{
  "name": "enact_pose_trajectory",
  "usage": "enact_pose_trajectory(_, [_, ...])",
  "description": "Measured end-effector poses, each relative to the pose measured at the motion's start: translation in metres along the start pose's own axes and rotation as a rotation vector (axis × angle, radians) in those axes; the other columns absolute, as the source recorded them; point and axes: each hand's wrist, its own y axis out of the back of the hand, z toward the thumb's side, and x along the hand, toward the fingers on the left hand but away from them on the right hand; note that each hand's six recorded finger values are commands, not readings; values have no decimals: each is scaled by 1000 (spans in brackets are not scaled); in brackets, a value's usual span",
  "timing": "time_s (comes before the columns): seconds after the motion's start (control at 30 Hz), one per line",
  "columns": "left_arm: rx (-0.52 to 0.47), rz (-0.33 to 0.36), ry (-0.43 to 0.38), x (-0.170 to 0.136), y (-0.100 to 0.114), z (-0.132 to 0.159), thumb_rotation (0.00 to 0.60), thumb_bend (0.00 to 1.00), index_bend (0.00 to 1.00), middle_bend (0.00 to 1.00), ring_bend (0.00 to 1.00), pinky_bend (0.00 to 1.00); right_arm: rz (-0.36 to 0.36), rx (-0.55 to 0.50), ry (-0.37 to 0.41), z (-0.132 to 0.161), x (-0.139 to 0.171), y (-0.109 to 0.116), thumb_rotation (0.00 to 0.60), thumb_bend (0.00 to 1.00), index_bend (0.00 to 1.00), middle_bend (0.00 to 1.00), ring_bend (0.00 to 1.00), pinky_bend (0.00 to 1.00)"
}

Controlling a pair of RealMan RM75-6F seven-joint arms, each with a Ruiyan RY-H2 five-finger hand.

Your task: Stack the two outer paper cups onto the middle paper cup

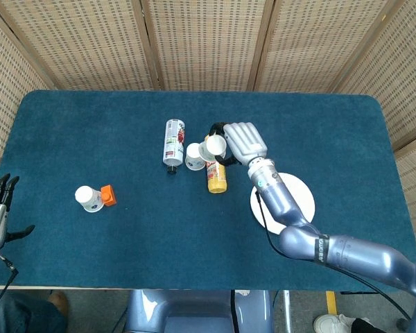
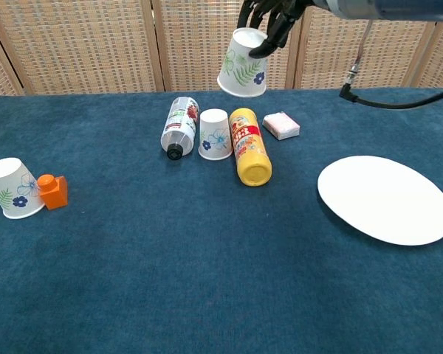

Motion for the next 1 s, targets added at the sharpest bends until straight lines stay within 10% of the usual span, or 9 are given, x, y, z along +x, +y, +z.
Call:
enact_pose_trajectory(0.87, [5,-26,56,16,-9,-13,600,0,0,0,0,0,107,26,-93,18,-68,-53,600,564,464,505,474,457])
enact_pose_trajectory(1.0, [4,-27,60,16,-9,-14,600,0,0,0,0,0,101,11,-99,18,-71,-55,600,195,226,299,331,416])
